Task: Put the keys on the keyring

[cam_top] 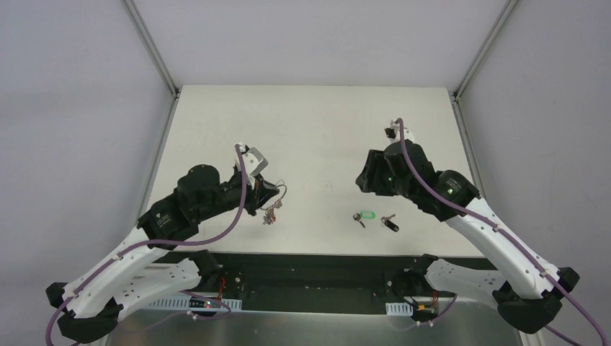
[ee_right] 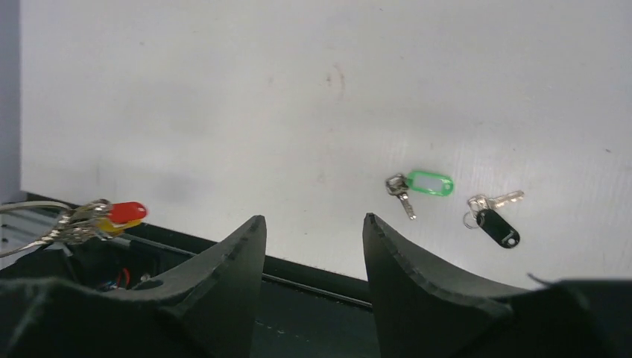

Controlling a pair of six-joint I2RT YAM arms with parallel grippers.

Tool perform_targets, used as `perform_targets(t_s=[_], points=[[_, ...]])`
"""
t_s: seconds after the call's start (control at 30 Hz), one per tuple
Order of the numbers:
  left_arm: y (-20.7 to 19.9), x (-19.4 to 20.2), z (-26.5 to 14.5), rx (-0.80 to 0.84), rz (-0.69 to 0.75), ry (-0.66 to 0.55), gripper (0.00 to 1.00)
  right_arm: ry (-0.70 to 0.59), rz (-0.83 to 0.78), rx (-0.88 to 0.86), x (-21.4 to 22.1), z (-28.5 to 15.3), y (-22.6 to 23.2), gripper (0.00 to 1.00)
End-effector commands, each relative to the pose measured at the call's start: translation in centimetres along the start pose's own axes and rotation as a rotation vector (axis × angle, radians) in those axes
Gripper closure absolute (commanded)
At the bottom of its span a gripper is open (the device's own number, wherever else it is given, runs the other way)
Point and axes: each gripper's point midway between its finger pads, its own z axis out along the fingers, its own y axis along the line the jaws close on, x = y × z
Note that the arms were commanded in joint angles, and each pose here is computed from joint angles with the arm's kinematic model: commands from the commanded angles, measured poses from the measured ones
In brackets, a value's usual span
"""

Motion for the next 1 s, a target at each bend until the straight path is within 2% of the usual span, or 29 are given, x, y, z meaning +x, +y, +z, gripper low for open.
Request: perform_targets(t_s=[0.0, 0.17, 0.3, 0.37, 0.63, 0.97], points=[[3.0, -2.0, -0.4, -0.196, -0.071, -0.052, 1.00, -0.074, 0.076, 0.074, 0.1, 2.1, -3.0, 0.48], [3.9, -2.2, -1.0, -0.256, -0.083, -0.061, 1.00, 0.064, 0.064, 0.180, 3.7, 5.0, -5.7, 0.48], [3.9, -2.5, -2.1, -0.262, -0.099, -0.102, 1.00, 0.159, 0.185, 0.240, 6.4, 7.5, -6.6, 0.50], [3.8, -2.3, -2.3, -0.255, -0.102, -0.107, 1.00, 0.173, 0.262, 0.244, 7.6, 8.8, -6.7, 0.54], [3.8, -1.3, -2.4, -0.251, -0.090, -0.097, 1.00, 0.164, 0.556, 0.254, 11.8, 12.3, -7.5, 0.66], [3.0, 0.1, -1.9, -0.201, -0.106, -0.066, 1.00, 0.088, 0.755, 0.310, 13.6, 13.9, -9.4, 0.70]])
